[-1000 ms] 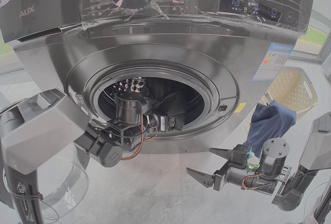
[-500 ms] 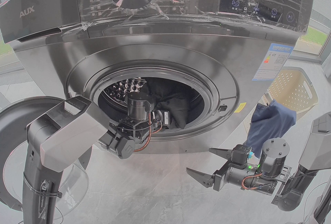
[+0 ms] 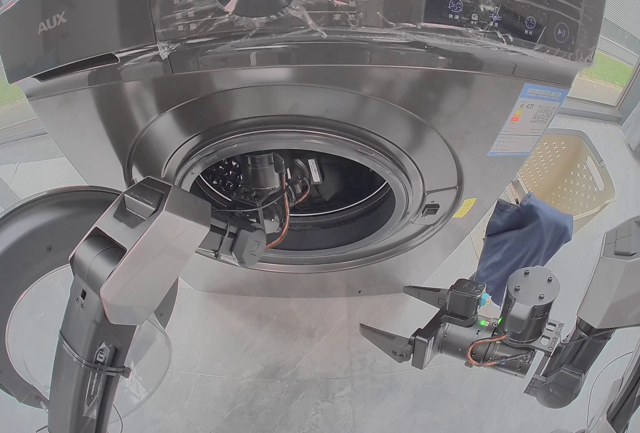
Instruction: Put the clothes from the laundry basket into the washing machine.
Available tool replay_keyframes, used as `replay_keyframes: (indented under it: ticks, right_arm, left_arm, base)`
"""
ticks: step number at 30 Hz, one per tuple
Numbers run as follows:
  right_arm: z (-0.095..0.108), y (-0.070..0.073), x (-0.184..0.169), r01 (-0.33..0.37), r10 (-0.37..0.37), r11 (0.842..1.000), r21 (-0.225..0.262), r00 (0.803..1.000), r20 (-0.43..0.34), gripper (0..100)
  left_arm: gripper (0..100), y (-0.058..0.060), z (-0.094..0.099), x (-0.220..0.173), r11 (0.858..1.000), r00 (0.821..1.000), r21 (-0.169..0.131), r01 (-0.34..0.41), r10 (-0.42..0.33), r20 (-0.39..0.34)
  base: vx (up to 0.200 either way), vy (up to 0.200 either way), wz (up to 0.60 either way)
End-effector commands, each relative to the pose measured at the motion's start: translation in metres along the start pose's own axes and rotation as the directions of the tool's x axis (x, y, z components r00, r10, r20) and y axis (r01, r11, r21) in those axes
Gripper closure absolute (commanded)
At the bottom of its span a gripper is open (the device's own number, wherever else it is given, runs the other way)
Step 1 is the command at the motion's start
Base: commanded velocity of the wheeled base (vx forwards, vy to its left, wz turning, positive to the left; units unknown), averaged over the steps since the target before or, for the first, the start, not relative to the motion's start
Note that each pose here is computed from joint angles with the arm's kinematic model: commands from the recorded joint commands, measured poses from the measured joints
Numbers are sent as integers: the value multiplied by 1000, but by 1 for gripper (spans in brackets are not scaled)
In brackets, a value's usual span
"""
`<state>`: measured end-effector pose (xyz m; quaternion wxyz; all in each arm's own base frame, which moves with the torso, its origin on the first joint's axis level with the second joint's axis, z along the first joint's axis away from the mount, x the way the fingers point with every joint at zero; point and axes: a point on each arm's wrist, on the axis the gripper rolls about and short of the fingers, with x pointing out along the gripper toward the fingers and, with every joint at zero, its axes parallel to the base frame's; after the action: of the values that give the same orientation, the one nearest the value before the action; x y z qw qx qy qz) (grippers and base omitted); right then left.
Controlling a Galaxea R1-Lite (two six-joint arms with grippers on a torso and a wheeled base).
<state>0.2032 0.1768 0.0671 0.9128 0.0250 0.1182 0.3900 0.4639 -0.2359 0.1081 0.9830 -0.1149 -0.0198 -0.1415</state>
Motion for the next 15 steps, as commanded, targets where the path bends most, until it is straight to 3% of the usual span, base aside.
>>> replay_keyframes:
  ticks: [1,9,10,13,15]
  right_arm:
    - [0,0,1,-1,1,1000,0,1000,1,0]
    - [0,0,1,-1,1,1000,0,1000,1,0]
    - [0,0,1,-1,1,1000,0,1000,1,0]
    - [0,0,1,-1,1,1000,0,1000,1,0]
    - [0,1,1,-3,3,1000,-1,1000,1,0]
  left_arm:
    - [100,15,-2,24,999,995,-39,-37,40,89]
    - [100,11,-11,25,999,997,-34,-34,36,65]
    - [0,11,-11,25,999,997,-34,-34,36,65]
    - [0,10,-7,16,998,999,-23,-52,52,1]
    - [0,5,3,0,998,995,-32,-58,55,-82]
  base:
    - [0,0,0]
    - [0,0,0]
    - [0,0,0]
    - [0,0,0]
    - [0,0,0]
